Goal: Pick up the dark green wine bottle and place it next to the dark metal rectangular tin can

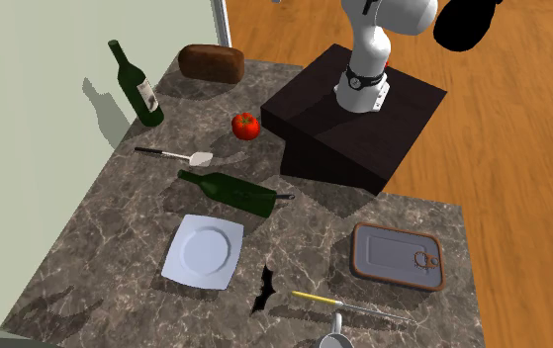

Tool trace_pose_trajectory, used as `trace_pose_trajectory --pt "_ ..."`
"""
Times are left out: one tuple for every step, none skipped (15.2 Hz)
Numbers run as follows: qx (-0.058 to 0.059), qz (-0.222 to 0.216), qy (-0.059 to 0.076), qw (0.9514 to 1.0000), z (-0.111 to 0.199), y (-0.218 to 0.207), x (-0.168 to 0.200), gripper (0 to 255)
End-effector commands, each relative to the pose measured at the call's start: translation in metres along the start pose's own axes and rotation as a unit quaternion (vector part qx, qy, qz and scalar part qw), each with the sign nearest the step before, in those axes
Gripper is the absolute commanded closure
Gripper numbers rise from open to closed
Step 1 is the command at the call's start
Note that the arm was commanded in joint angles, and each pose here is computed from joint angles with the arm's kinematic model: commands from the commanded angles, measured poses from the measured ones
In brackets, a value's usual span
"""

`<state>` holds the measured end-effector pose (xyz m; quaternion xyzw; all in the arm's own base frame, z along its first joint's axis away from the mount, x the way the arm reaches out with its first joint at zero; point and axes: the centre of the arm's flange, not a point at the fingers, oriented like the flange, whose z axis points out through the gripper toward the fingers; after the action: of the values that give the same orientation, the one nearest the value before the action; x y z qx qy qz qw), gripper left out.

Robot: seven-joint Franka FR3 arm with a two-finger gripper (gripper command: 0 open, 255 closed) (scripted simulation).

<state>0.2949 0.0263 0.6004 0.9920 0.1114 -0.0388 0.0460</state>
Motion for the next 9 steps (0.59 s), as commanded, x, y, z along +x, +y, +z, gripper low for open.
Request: trace_pose_trajectory --pt "0.0 0.0 0.0 1.0 0.0 0.0 0.0 0" --pt "0.002 0.015 -0.003 0.9999 0.008 0.002 0.011 0" --pt "0.005 0.029 -0.006 0.9995 0.016 0.004 0.023 0" --pt "0.007 0.044 -0.01 0.999 0.024 0.006 0.034 0" --pt "0.01 0.058 -0.013 0.9982 0.033 0.009 0.045 0" --pt "0.012 0.073 -0.016 0.9971 0.041 0.012 0.056 0" --pt "0.014 0.088 -0.019 0.9959 0.049 0.015 0.067 0" --pt "0.017 0.102 -0.022 0.9944 0.058 0.019 0.077 0" --pt "0.019 0.117 -0.026 0.9927 0.067 0.023 0.088 0"
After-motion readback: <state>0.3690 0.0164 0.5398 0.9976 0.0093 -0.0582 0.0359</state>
